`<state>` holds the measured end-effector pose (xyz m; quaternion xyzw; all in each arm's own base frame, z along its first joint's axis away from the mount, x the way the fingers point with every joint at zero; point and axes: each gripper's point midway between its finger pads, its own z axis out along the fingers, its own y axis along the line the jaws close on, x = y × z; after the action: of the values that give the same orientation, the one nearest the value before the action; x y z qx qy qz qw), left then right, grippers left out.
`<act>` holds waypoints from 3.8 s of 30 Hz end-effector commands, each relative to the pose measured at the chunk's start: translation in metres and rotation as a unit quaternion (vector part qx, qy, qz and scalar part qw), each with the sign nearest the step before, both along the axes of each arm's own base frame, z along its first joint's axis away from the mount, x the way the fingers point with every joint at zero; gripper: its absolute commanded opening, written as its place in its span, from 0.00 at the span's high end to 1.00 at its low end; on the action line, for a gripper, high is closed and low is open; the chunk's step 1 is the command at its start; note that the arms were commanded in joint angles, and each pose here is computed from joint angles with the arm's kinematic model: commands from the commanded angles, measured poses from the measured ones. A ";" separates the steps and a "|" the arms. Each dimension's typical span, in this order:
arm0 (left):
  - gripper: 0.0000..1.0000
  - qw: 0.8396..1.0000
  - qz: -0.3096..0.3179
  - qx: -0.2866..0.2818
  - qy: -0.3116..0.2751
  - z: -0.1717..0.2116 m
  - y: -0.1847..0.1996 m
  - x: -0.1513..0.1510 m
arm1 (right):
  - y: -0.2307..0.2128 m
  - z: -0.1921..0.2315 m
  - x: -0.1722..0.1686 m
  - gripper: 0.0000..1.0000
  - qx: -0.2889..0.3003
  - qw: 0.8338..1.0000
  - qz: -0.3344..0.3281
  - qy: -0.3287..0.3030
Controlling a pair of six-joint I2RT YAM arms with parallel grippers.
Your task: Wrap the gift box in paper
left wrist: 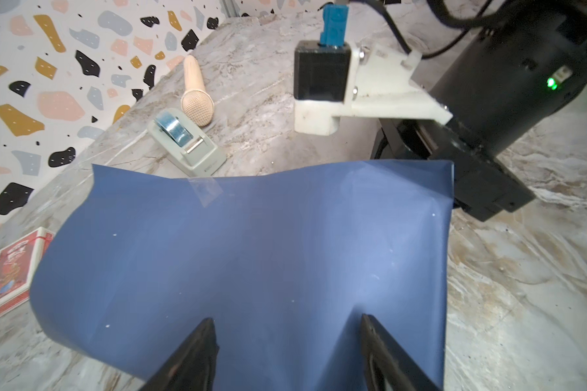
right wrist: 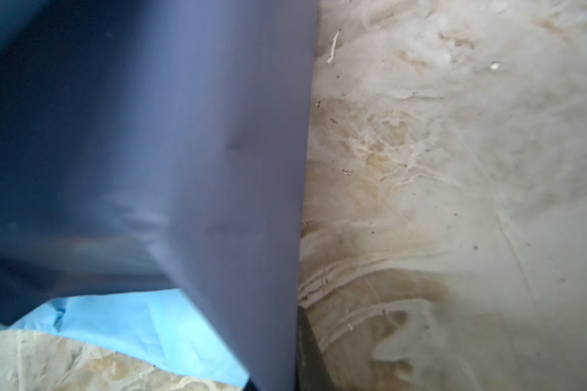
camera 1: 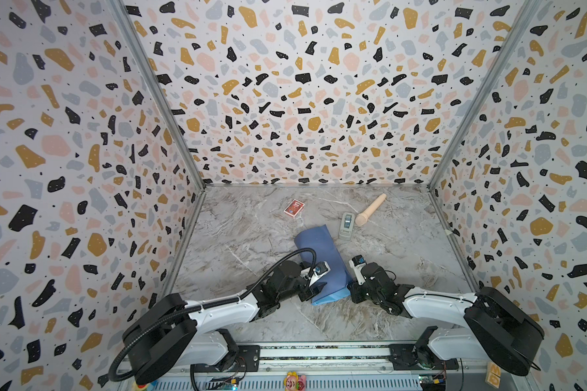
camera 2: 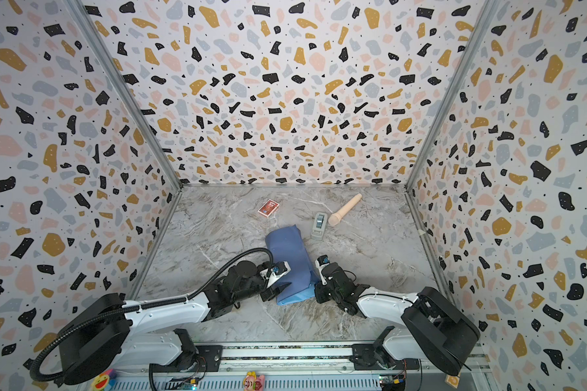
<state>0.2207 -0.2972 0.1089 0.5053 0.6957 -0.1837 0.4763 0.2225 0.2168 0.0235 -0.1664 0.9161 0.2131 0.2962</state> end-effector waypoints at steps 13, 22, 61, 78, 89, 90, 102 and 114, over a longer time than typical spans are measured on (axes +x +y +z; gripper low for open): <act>0.32 0.996 0.018 0.080 -0.032 -0.018 -0.014 0.021 | 0.005 0.012 0.003 0.75 0.010 1.000 0.013 -0.002; 0.31 0.991 0.023 0.124 -0.044 -0.029 -0.012 0.022 | 0.003 0.018 -0.006 0.60 0.007 0.999 0.036 0.004; 0.22 0.947 0.235 -0.119 0.186 -0.025 0.037 -0.010 | 0.027 0.023 0.038 0.56 0.050 0.998 0.034 -0.025; 0.59 0.895 0.323 -0.153 0.269 -0.058 0.026 0.002 | 0.031 0.029 0.034 0.61 0.072 0.997 0.034 -0.018; 0.70 0.886 0.354 -0.132 0.269 -0.076 0.030 0.002 | 0.039 0.025 0.028 0.69 0.081 0.996 0.034 -0.003; 0.71 0.885 0.358 -0.131 0.266 -0.076 0.032 0.002 | 0.039 0.023 0.027 0.69 0.079 0.996 0.033 0.000; 0.78 0.891 0.355 -0.111 0.262 -0.085 0.034 0.000 | 0.037 0.017 0.028 0.64 0.057 0.998 0.038 -0.001; 0.84 0.896 0.345 -0.096 0.260 -0.090 0.035 -0.003 | 0.045 0.023 0.037 0.59 0.070 0.996 0.053 -0.005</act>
<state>0.2182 -0.2619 0.0211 0.1069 0.9049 -0.2077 0.3558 0.2509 0.2559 0.0413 -0.1905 0.8909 0.2892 0.2938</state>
